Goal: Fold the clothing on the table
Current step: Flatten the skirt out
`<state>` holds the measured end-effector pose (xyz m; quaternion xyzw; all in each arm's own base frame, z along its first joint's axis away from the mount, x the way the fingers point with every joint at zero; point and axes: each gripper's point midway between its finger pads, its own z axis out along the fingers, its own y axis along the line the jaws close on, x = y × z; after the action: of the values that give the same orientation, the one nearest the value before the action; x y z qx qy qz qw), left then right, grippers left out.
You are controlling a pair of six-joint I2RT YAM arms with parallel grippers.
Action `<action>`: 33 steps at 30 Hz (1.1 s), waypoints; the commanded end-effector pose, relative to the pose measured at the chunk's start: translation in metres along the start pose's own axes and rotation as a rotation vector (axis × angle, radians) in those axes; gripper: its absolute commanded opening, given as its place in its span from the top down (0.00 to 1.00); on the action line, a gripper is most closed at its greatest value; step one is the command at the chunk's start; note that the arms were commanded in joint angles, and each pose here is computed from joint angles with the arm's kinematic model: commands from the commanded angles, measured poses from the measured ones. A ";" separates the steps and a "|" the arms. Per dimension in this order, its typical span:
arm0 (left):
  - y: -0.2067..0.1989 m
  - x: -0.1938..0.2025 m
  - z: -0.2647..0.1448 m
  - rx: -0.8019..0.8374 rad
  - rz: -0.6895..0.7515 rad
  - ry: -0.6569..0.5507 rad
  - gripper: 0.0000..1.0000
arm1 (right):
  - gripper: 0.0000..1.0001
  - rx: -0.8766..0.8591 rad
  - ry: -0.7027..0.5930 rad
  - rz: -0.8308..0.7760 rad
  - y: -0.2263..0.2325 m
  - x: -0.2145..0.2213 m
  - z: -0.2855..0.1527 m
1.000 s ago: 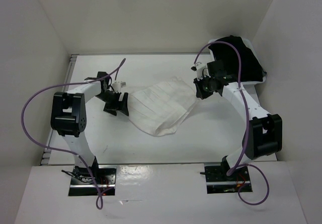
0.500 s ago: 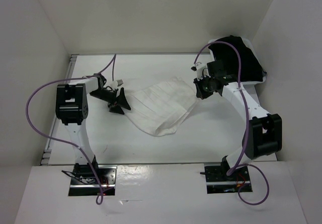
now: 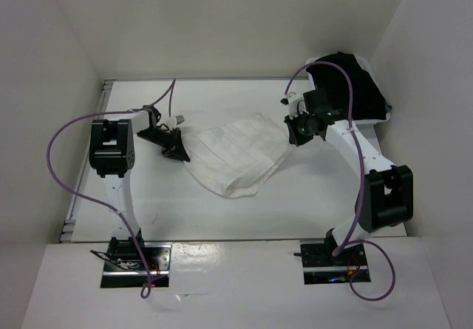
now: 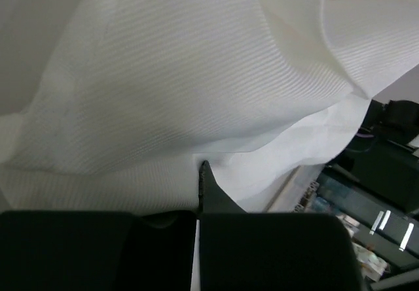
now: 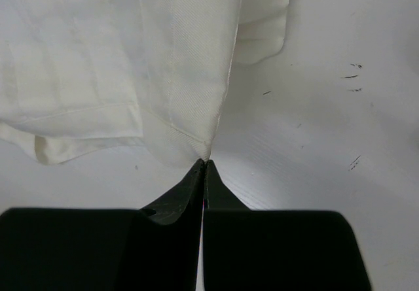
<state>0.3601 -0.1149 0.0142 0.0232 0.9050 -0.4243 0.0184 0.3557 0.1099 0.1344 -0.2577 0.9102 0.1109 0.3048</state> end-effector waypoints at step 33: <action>-0.246 -0.040 -0.070 -0.246 0.934 -0.313 1.00 | 1.00 0.011 -0.031 -0.007 -0.006 -0.008 0.001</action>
<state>0.3732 -0.2166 0.2048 0.3354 0.8593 -0.2541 0.2906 0.3561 0.1096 0.1281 -0.2572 0.9131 0.1105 0.2964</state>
